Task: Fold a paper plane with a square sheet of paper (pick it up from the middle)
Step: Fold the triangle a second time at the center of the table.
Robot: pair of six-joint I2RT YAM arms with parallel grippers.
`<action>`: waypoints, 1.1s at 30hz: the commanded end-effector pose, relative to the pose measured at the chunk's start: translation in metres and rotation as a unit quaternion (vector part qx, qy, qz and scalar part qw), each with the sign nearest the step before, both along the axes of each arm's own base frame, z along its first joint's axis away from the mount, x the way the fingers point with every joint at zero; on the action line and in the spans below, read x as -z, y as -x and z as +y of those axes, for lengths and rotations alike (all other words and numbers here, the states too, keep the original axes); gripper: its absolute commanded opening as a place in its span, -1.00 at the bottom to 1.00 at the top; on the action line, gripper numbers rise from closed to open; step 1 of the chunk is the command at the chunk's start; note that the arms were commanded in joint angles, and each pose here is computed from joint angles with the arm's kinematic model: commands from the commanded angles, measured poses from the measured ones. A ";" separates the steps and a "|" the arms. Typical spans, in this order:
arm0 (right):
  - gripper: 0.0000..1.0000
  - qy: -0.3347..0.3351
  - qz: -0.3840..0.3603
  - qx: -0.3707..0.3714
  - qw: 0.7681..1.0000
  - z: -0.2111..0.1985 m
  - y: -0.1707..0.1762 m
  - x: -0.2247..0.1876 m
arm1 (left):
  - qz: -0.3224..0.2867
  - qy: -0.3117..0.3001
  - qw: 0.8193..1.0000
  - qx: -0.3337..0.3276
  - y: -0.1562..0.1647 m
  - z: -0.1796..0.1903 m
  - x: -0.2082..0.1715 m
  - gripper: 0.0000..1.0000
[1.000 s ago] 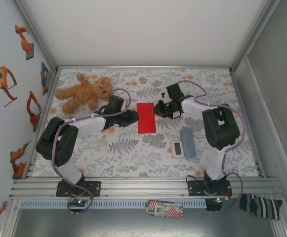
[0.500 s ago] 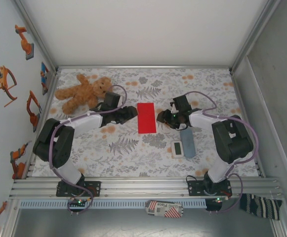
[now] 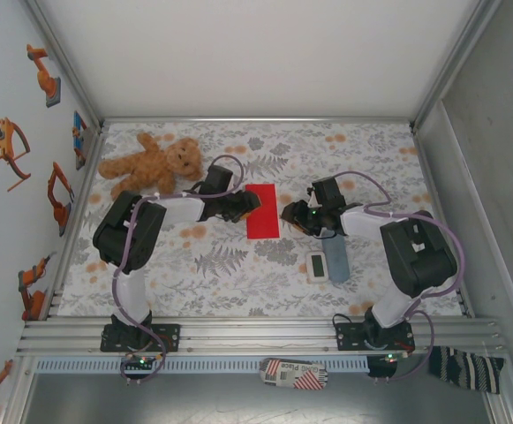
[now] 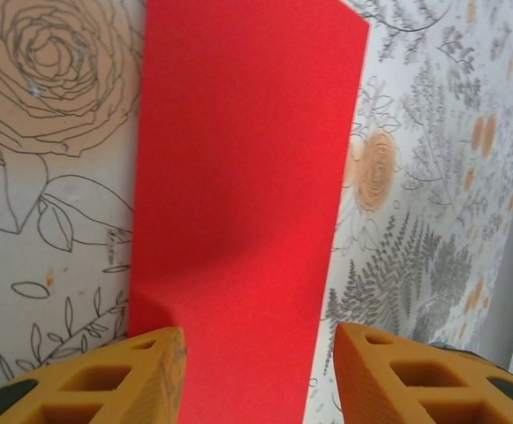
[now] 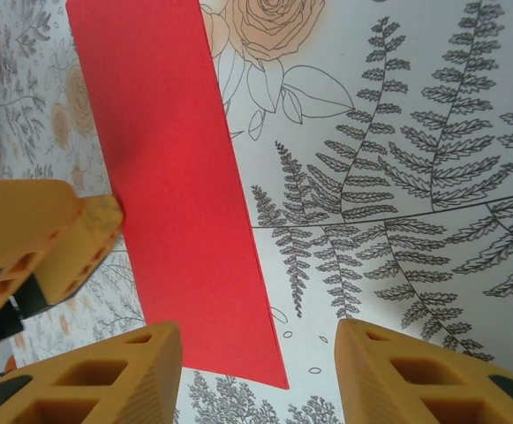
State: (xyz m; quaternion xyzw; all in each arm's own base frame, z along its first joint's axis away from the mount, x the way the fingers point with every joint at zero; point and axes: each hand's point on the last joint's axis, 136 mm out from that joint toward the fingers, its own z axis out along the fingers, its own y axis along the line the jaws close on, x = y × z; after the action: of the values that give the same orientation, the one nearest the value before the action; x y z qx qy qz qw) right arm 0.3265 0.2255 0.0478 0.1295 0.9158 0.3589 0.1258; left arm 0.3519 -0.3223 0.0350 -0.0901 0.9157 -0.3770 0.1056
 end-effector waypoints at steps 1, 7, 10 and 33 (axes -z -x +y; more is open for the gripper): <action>-0.07 -0.016 0.002 -0.002 1.000 0.003 0.002 -0.003 | 0.020 0.009 1.000 -0.010 -0.005 -0.003 0.003 -0.03; -0.11 -0.024 0.021 -0.013 0.999 0.007 0.005 0.001 | 0.056 -0.033 0.997 -0.041 0.004 0.015 0.024 -0.03; -0.14 -0.026 0.032 -0.017 0.999 0.009 0.007 0.004 | 0.078 -0.052 0.994 -0.048 0.011 0.022 0.036 -0.03; -0.33 -0.065 0.077 -0.055 0.993 0.035 0.021 0.011 | 0.109 -0.073 0.990 -0.058 0.018 0.033 0.050 -0.04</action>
State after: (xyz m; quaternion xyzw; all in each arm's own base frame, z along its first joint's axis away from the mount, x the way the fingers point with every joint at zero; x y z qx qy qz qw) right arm 0.3042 0.2530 0.0319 0.1166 0.9078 0.4015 0.0335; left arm 0.3562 -0.3149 0.0263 -0.1403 0.9191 -0.3582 0.0857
